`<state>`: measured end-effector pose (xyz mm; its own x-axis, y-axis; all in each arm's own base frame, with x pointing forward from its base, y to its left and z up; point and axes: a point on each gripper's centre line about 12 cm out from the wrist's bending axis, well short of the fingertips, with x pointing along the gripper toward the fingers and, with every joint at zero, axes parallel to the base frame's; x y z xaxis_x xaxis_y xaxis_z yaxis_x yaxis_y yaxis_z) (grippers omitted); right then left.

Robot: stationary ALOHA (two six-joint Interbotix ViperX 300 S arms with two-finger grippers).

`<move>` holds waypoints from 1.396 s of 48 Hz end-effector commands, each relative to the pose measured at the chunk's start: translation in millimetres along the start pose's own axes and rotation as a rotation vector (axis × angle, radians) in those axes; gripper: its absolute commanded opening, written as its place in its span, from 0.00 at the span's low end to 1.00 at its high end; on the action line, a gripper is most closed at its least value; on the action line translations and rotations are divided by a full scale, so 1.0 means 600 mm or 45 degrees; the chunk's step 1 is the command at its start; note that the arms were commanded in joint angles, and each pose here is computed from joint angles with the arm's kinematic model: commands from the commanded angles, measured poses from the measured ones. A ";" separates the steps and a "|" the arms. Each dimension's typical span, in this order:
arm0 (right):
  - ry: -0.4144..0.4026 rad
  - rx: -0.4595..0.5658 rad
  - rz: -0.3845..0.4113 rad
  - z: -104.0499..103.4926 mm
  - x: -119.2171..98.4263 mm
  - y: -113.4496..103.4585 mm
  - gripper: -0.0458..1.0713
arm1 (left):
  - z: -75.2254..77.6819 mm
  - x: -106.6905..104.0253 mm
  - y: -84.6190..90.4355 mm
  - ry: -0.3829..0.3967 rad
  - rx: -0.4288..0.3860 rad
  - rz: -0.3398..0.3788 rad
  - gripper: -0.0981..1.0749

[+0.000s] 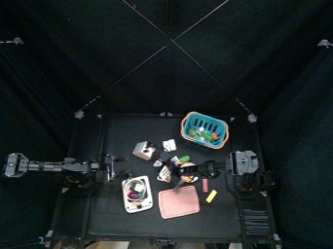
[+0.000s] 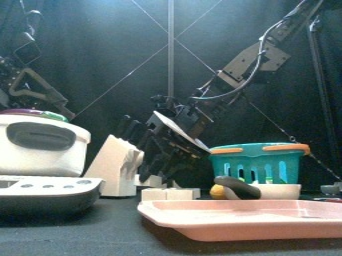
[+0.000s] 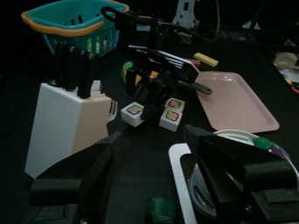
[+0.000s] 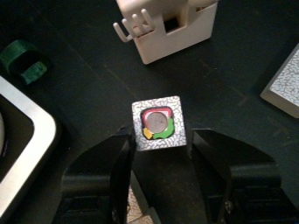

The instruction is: Place white sushi piece in pot

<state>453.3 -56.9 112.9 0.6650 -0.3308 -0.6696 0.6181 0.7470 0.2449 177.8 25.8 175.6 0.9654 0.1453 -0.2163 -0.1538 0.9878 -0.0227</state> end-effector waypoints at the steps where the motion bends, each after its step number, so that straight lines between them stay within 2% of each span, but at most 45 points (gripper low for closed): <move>1: -0.085 0.045 0.079 0.046 -0.037 0.034 0.58 | 0.008 0.003 -0.001 -0.018 0.004 -0.003 0.88; 15: -0.193 -0.053 0.299 0.070 -0.095 0.158 0.58 | 0.009 0.003 0.001 -0.022 0.002 0.005 0.88; 23: -0.236 -0.112 0.383 0.073 -0.106 0.214 0.58 | 0.021 0.006 0.008 -0.052 -0.007 0.035 0.88; 30: -0.266 -0.130 0.428 0.078 -0.109 0.245 0.58 | 0.028 0.005 0.021 -0.082 -0.018 0.085 0.88; 47: -0.262 -0.177 0.518 0.076 -0.068 0.295 0.58 | 0.024 0.004 0.022 -0.078 -0.019 0.091 0.88; 67: -0.234 -0.186 0.505 0.062 -0.039 0.294 0.59 | 0.023 0.004 0.022 -0.076 -0.019 0.091 0.88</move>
<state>558.1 64.1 174.0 0.8880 -0.0869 -0.4515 0.2570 0.9081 0.3307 177.3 38.9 181.0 0.9590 0.2159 -0.1833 -0.2240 0.9743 -0.0240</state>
